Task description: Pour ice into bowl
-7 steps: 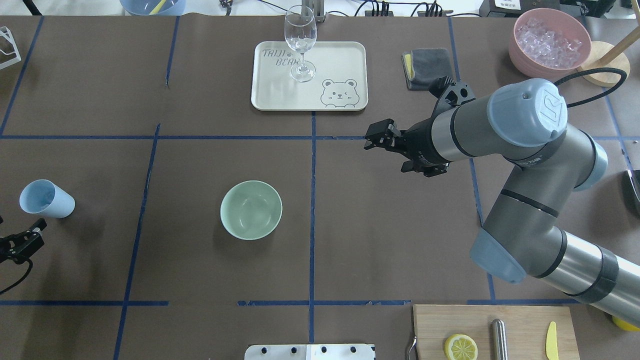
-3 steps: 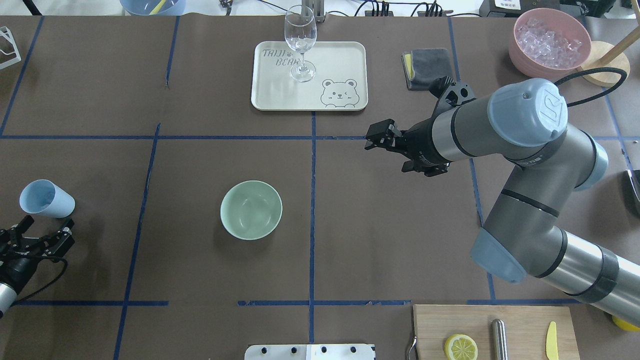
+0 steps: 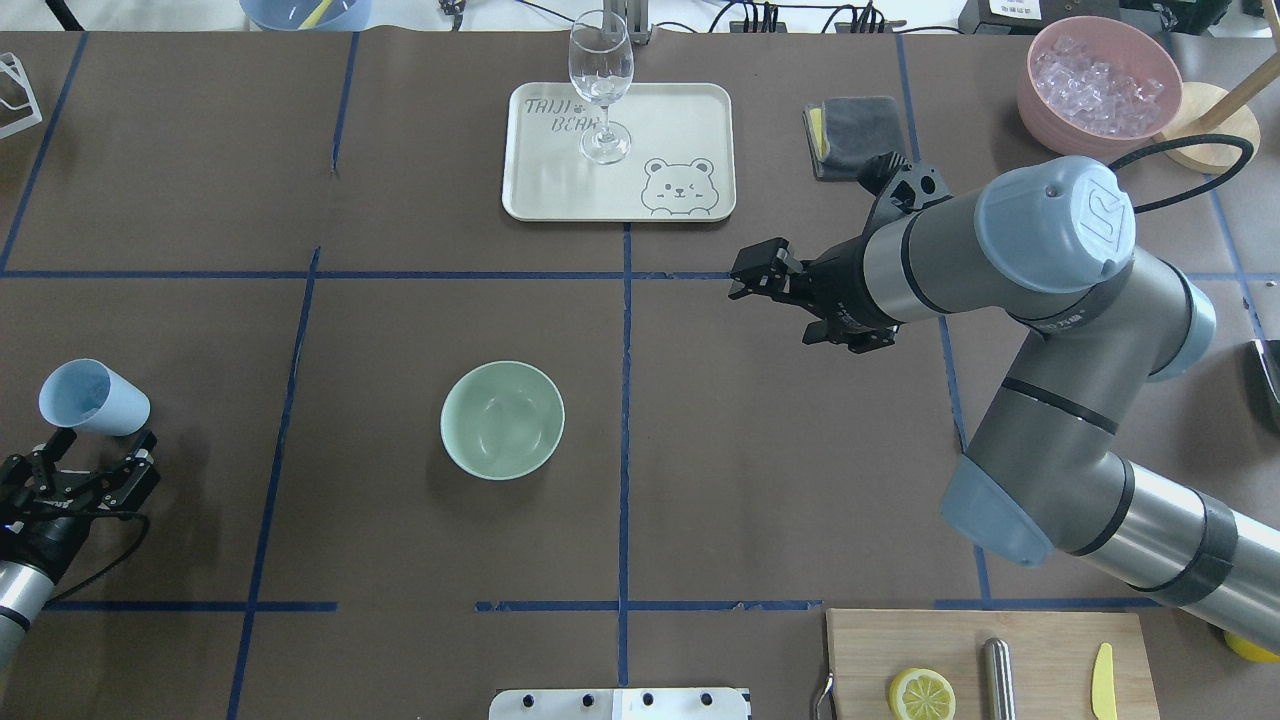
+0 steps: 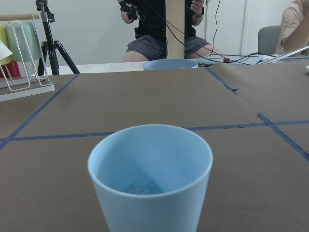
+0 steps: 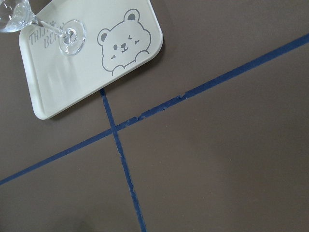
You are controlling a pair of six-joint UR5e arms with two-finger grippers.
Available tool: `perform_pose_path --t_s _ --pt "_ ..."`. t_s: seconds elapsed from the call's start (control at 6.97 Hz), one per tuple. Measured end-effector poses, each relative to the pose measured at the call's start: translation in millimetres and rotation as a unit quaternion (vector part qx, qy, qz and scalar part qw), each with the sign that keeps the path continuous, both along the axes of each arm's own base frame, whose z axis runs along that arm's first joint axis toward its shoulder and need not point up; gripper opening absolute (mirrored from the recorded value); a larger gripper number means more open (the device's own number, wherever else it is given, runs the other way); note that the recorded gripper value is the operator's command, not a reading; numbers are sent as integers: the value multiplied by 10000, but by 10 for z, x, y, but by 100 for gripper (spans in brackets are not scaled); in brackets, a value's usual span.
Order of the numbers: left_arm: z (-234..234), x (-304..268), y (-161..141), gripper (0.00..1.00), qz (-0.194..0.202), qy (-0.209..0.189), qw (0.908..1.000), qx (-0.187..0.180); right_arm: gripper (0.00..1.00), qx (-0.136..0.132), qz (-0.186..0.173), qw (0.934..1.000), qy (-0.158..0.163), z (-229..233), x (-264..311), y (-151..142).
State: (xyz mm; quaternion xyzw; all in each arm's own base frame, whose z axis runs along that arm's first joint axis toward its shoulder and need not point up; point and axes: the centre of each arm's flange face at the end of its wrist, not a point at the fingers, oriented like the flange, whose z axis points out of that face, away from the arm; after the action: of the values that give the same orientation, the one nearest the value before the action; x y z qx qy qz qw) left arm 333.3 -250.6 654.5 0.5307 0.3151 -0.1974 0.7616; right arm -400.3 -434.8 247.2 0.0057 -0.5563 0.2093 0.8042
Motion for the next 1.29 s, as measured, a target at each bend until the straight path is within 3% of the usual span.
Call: perform_pose_path --t_s 0.43,1.29 --pt "107 -119 -167 98 -361 -179 9992 75 100 -7 10 10000 -20 -15 11 8" --pt "209 -122 -396 95 -663 -275 9974 54 100 -28 9 10000 14 28 7 5"
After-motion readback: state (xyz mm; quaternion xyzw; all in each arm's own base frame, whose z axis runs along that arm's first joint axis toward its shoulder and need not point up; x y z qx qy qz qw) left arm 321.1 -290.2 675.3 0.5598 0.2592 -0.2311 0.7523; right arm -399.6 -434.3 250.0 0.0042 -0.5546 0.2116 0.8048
